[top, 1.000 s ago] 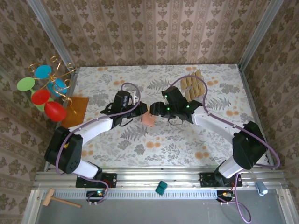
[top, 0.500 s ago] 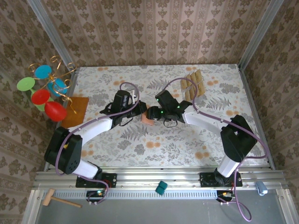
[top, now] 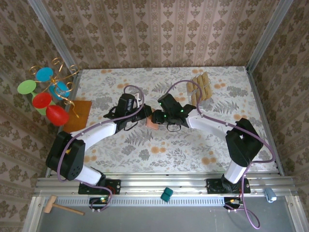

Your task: Put the credit cards into the card holder

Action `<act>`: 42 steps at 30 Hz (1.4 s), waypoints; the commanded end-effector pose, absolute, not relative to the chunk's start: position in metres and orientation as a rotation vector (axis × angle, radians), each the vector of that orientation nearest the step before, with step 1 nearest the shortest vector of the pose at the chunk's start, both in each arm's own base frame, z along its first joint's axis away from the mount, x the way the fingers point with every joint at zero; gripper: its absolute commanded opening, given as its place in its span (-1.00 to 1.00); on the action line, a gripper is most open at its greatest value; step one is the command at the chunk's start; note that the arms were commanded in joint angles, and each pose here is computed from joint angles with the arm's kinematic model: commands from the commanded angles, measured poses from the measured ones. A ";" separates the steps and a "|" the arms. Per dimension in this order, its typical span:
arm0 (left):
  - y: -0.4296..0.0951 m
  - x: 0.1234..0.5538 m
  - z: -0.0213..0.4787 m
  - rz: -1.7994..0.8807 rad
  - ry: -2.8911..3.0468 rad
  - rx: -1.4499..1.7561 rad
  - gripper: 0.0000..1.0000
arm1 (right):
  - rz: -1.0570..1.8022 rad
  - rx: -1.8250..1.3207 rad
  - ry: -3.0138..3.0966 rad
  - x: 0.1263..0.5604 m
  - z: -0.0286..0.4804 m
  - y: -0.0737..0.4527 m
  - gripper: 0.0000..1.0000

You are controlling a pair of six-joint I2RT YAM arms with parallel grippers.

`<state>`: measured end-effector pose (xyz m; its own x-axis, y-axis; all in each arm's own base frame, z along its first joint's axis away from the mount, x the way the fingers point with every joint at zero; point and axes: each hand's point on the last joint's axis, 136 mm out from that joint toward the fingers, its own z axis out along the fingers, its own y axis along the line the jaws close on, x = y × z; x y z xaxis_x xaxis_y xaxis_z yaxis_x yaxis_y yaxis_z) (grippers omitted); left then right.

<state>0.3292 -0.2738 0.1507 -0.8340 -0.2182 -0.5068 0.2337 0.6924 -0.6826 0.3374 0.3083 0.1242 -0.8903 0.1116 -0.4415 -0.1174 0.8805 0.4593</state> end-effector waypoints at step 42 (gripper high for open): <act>-0.286 0.333 0.182 -1.084 2.236 0.127 -1.00 | 1.003 0.177 2.524 0.337 0.129 0.281 -0.42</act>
<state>0.3262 -0.2785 0.1602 -0.8207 -0.1784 -0.5428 0.2930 0.6841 -0.6679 0.3311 0.2748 0.1214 -0.9081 0.2603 -0.3281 -0.0228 0.7516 0.6592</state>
